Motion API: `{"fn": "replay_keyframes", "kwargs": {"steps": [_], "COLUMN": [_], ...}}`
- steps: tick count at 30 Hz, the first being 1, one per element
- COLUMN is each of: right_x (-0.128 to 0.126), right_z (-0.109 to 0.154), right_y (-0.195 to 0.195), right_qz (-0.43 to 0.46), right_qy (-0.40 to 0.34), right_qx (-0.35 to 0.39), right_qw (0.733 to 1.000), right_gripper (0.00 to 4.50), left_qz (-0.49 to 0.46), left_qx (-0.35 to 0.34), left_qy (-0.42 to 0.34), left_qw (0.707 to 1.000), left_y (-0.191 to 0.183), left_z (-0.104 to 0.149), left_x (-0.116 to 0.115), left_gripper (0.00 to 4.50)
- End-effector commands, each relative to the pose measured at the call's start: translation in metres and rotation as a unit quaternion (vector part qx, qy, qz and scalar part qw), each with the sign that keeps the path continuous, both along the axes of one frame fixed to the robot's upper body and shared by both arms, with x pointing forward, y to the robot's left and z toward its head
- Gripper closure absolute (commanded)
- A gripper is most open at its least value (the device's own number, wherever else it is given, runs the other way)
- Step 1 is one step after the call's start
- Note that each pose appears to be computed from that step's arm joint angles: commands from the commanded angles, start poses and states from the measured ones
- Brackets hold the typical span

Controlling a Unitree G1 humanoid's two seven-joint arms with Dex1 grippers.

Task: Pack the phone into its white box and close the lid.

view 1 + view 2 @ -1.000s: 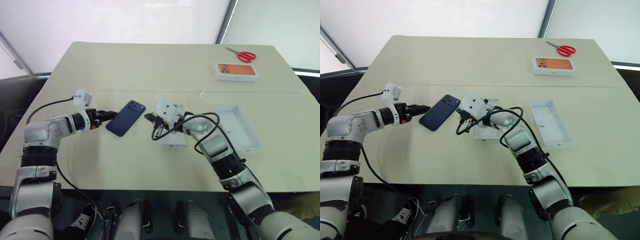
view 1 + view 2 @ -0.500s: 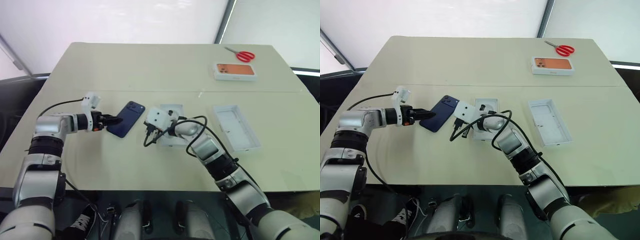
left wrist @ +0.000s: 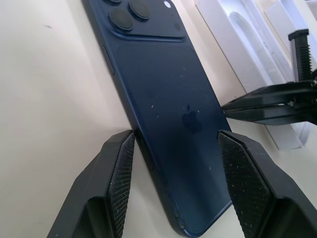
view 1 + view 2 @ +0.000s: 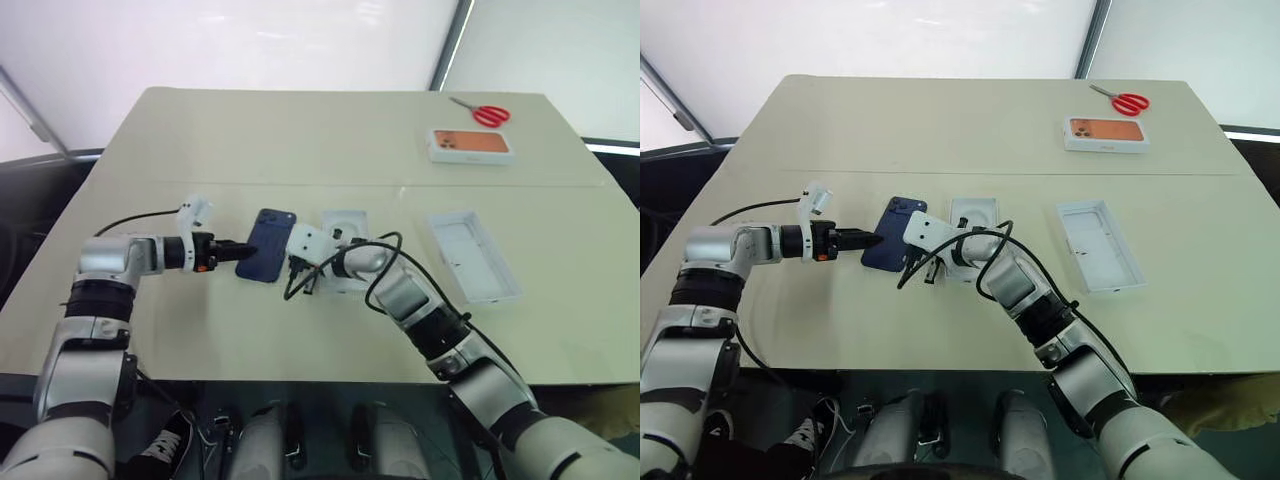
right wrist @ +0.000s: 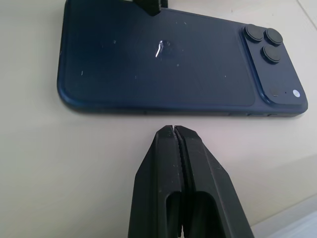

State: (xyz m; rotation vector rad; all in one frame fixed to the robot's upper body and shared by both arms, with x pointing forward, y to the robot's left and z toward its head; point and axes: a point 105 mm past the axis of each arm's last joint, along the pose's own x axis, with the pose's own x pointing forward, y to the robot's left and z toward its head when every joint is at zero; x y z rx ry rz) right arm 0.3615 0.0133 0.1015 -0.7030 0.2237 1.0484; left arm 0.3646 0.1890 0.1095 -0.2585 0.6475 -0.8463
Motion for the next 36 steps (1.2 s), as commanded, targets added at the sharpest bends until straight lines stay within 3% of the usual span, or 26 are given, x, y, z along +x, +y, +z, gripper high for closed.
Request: {"fn": "replay_keyframes", "kwargs": {"steps": [1, 10, 17, 20, 23, 36], "right_x": [-0.001, -0.002, 0.003, 0.003, 0.004, 0.005], "right_z": [-0.003, -0.006, -0.006, -0.005, -0.006, -0.007], "right_y": [0.007, 0.007, 0.003, 0.003, 0.002, 0.0], "right_qz": [0.009, 0.018, 0.01, 0.009, 0.007, 0.007], "right_qy": [0.007, 0.0, -0.007, -0.009, -0.01, -0.016], "right_qx": [-0.003, -0.007, -0.008, -0.008, -0.01, -0.013], "right_qw": [1.0, 1.0, 1.0, 1.0, 1.0, 1.0], "right_gripper": [4.45, 4.45, 4.45, 4.45, 4.45, 4.45], "left_qz": [-0.008, 0.009, -0.001, -0.003, 0.006, 0.077], "left_qx": [-0.002, -0.016, -0.087, -0.094, -0.077, -0.129], "left_qy": [0.069, 0.138, 0.149, 0.157, 0.141, 0.119], "left_qw": [0.998, 0.99, 0.985, 0.983, 0.987, 0.981], "left_y": [-0.012, -0.029, -0.052, -0.054, -0.05, -0.015], "left_z": [-0.033, -0.051, -0.021, -0.019, -0.022, -0.011], "left_x": [-0.016, -0.025, -0.018, -0.019, -0.016, -0.007], "left_gripper": [1.7, 1.7, 1.7, 1.7, 1.7, 1.7]}}
